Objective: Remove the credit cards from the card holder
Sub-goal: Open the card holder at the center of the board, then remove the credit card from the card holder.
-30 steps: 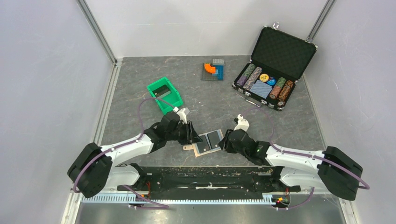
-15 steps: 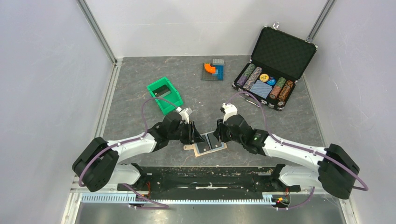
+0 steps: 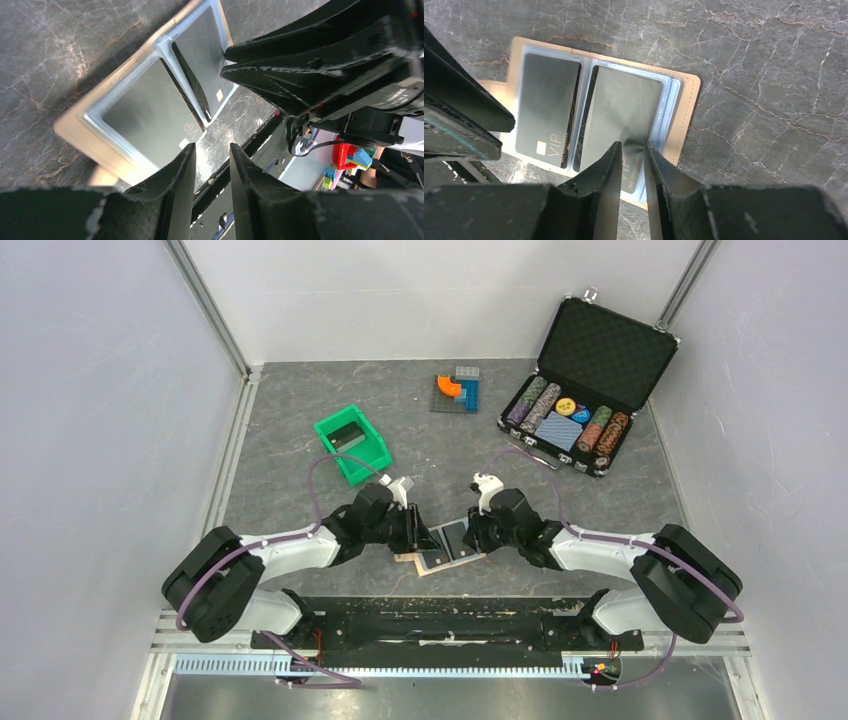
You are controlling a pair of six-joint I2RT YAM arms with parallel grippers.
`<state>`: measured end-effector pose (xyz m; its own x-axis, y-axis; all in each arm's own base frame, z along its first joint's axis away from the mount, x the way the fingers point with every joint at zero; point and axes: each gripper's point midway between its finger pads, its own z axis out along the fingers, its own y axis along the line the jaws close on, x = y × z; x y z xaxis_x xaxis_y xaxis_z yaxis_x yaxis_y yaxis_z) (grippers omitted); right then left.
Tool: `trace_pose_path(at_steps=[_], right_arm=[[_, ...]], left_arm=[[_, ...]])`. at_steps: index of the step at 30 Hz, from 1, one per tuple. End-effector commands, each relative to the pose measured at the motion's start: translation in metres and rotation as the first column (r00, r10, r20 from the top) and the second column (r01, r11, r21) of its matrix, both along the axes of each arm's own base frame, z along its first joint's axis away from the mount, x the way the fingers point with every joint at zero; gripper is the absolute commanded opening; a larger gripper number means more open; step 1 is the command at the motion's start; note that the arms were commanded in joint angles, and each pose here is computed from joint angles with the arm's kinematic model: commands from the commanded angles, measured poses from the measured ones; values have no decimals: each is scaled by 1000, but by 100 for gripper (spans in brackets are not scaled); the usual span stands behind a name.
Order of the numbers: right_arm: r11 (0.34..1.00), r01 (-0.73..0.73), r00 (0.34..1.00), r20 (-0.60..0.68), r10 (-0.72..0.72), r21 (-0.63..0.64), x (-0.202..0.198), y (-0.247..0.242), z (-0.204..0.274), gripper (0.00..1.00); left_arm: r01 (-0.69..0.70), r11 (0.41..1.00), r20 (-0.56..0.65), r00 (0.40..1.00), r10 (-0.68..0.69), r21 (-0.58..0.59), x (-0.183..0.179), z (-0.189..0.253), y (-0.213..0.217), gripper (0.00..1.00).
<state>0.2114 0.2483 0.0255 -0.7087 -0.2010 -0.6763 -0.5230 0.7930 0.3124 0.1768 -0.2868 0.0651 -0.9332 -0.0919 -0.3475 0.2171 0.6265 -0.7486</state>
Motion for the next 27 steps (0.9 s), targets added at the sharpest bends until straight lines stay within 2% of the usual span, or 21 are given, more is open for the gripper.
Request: trace_pose_path(at_steps=[1,7,13,16,19,22,27], right_arm=[[999,16,1000,-3,-16,43,-6,-3,-9,25],[982,98,992,-94,-84,159,-27,-6,-17,23],[956,178,979,-141,-148,234,-37,-13,-17,22],[950,194,977,-132,-166,245,-35,-14,-13,23],[948,199,976,-135,-170,247,-35,-14,-13,23],[946,205,975,-141,-174,250,-35,-13,-13,23],[945,210,973,-149,-177,251,-36,-14,-15,23]], left_arm=[[0,999,15,1000,1,-38,10,11,-17,37],[5,1000,49,999,-5,-8,14,9,-28,36],[-71,996,89,994,67,50,24,-1,-19,36],[-96,993,110,990,88,71,27,-6,-13,36],[-83,996,122,990,77,42,27,-4,-17,36],[-65,998,117,991,64,5,26,-1,-24,36],[-75,997,82,994,73,20,26,-14,-25,34]])
